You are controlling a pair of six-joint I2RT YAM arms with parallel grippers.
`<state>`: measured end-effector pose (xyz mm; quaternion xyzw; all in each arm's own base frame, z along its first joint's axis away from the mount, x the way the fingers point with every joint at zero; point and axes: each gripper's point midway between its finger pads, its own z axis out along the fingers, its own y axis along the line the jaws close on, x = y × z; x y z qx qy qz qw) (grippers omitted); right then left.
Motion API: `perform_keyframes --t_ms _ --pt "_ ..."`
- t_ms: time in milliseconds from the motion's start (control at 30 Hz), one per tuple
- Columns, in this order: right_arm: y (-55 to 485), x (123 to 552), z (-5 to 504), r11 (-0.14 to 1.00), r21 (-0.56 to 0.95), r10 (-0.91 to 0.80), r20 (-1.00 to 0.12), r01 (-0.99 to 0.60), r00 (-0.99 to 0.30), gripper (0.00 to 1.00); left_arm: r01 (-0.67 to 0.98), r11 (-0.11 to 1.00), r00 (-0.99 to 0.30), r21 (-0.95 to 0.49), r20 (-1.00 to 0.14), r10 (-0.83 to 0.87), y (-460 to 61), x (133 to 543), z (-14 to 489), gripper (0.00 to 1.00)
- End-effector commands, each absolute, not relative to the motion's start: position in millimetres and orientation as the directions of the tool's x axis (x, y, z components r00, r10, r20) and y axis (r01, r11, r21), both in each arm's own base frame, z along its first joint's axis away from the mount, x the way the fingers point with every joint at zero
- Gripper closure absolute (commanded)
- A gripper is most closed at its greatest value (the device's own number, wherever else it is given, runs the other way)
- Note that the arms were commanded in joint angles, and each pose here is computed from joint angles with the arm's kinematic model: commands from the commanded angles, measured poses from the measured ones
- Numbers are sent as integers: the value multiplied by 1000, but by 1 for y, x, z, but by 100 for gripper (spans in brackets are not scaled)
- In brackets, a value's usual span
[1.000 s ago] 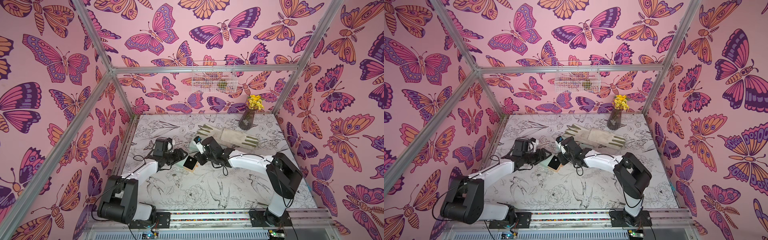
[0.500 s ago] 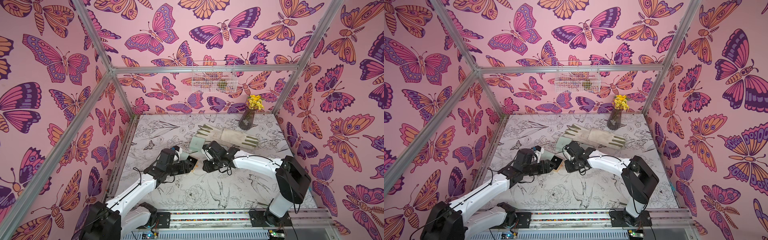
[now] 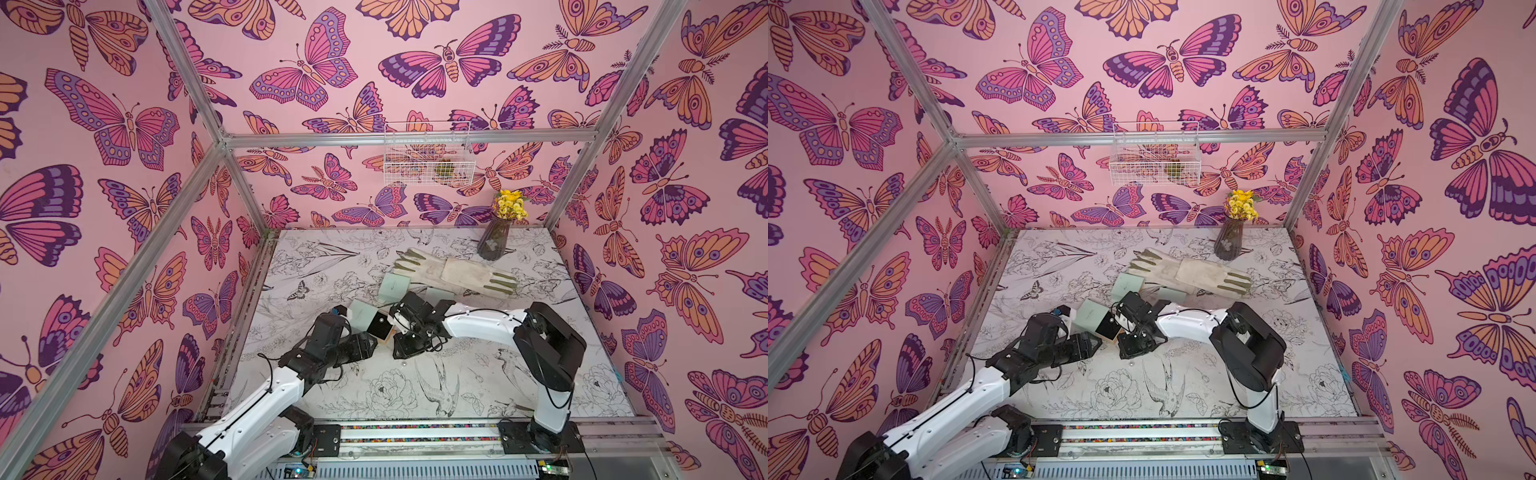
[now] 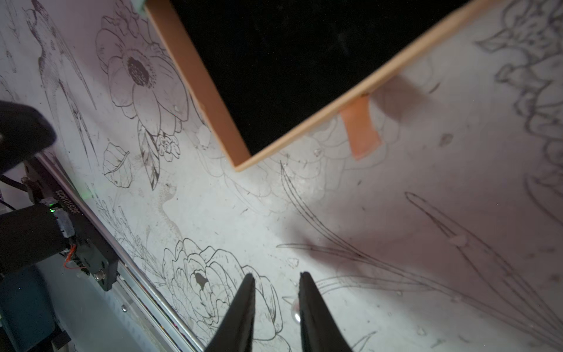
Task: Place the earrings into the drawer-style jewelry box
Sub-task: Adjust the earring at the center of the board.
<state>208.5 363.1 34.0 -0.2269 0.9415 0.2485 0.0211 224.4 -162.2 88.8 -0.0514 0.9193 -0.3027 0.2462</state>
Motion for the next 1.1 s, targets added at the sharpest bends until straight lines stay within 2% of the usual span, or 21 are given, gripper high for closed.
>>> perform_keyframes --t_ms 0,433,1067 --pt "366 211 32 783 446 -416 -142 -433 -898 70 36 829 -886 -558 -402 -232 -159 221 82 27" --pt "347 209 13 846 362 -392 -77 -392 -917 61 31 831 -896 -555 -384 -223 -161 222 78 28" --pt "327 187 12 861 371 -367 -19 -347 -930 60 44 832 -904 -553 -376 -202 -167 226 75 28"
